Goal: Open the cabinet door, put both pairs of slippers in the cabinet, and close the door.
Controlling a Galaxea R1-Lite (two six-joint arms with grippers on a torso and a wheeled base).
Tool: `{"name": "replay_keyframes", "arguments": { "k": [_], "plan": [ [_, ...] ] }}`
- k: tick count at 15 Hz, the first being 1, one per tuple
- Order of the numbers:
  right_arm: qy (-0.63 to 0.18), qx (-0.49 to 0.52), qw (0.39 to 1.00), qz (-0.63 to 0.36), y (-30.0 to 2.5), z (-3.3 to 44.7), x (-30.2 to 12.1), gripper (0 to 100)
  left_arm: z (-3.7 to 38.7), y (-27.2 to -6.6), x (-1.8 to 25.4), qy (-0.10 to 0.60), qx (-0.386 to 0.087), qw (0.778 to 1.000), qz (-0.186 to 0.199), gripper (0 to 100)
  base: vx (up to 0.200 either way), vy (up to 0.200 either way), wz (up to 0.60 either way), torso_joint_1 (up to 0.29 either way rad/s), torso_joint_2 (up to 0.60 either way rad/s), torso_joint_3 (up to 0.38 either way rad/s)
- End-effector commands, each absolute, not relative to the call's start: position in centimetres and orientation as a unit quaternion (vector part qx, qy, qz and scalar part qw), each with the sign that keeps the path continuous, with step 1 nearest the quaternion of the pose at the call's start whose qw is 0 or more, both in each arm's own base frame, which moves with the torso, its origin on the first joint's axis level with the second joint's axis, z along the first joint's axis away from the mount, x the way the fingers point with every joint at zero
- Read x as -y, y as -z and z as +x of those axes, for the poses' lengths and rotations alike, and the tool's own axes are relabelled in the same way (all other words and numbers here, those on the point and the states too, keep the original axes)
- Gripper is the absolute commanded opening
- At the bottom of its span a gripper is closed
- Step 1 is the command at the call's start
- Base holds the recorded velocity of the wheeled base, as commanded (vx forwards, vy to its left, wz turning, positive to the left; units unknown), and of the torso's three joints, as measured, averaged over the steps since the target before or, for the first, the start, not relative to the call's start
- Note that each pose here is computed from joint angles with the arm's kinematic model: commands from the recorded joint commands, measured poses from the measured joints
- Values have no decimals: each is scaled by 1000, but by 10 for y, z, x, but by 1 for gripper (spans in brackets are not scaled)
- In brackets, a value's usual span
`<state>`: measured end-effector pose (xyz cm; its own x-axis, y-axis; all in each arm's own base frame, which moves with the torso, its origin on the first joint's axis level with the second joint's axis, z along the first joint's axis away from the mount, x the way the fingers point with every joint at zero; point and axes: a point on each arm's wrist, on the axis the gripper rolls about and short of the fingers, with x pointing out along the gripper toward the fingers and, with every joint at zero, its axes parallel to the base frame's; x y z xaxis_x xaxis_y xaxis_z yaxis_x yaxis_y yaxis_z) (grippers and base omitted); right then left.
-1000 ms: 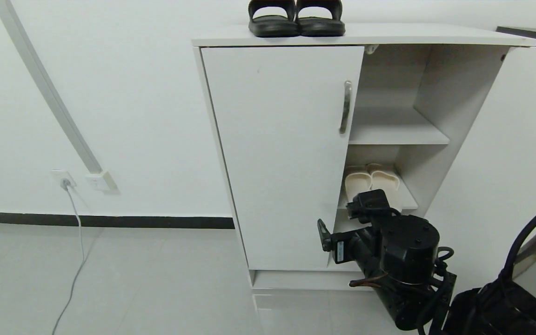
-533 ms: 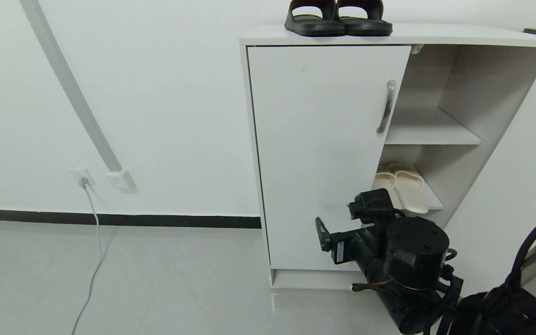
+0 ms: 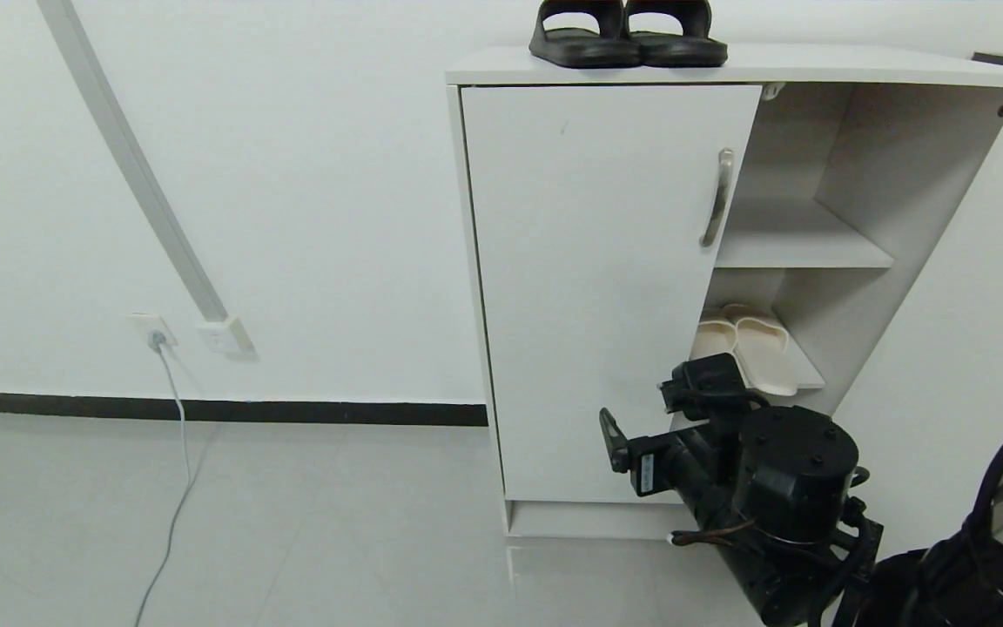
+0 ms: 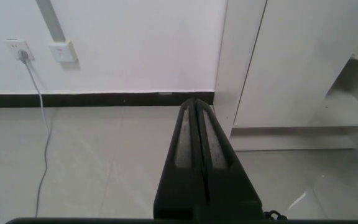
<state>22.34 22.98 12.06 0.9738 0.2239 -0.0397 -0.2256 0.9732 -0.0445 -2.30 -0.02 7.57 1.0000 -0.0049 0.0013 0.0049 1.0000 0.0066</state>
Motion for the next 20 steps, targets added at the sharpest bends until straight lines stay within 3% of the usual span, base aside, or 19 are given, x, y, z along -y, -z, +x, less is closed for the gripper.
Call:
{"name": "replay_keyframes", "arguments": {
  "k": [1,10,20],
  "plan": [
    [-113,-17,993,-25,-120,224,-230,100,-23,-76,0,2,0,1000,4,0,0,0,0,0,0,0],
    [-113,-24,993,-30,-115,225,-232,100,-23,-76,0,2,0,1000,4,0,0,0,0,0,0,0],
    [-112,-29,993,-35,-111,226,-232,100,-23,-76,0,2,0,1000,4,0,0,0,0,39,-387,-346]
  ]
}}
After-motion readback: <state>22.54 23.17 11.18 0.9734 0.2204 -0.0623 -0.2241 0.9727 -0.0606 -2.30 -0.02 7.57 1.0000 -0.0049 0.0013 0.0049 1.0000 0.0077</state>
